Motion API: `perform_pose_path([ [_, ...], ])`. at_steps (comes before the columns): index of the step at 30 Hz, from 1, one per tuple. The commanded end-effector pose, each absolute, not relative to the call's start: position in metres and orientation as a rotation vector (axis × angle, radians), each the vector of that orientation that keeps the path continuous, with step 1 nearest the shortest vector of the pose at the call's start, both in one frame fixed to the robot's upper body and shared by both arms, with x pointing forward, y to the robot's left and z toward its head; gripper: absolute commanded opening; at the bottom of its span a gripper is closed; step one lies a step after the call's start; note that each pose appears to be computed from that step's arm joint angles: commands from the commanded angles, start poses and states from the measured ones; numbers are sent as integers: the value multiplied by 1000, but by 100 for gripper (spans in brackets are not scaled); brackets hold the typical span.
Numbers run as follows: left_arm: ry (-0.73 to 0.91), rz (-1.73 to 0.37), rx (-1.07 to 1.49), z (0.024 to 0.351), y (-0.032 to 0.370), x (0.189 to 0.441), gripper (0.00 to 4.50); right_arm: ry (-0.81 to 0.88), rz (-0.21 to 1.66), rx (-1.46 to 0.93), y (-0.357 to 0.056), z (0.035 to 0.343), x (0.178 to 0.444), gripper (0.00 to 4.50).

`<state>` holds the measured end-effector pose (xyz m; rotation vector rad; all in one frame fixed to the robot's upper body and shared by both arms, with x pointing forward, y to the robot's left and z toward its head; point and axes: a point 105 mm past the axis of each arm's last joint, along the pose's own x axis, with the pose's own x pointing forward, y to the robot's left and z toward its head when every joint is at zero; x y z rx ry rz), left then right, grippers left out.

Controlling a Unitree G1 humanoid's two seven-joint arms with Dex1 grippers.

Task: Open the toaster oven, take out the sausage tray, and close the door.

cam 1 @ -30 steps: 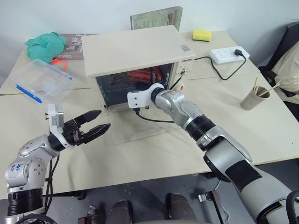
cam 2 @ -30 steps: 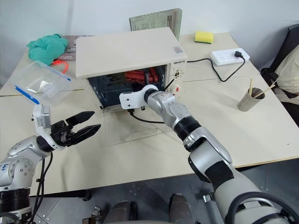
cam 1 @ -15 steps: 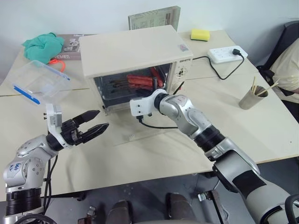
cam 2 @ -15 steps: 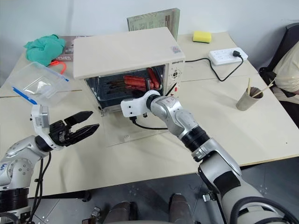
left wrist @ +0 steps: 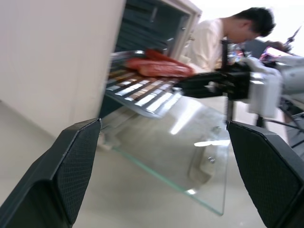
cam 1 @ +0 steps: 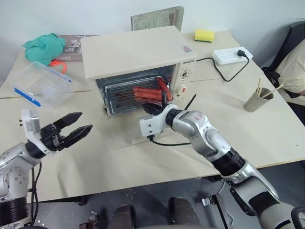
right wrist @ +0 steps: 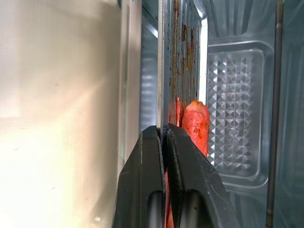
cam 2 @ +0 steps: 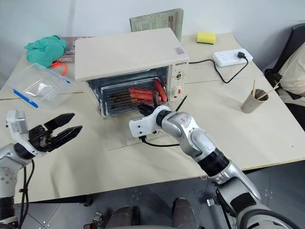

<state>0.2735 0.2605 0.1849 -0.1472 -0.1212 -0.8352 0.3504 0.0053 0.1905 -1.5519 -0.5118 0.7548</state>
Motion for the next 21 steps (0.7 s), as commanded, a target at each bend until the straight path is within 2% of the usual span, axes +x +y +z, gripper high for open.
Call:
perform_pose_path([
  [1, -155, -842, -139, 192, 259, 271, 450, -659, 787, -1580, 20, 202, 327, 2],
  [21, -131, -868, -167, 188, 254, 277, 450, -621, 833, -1549, -1, 194, 305, 2],
])
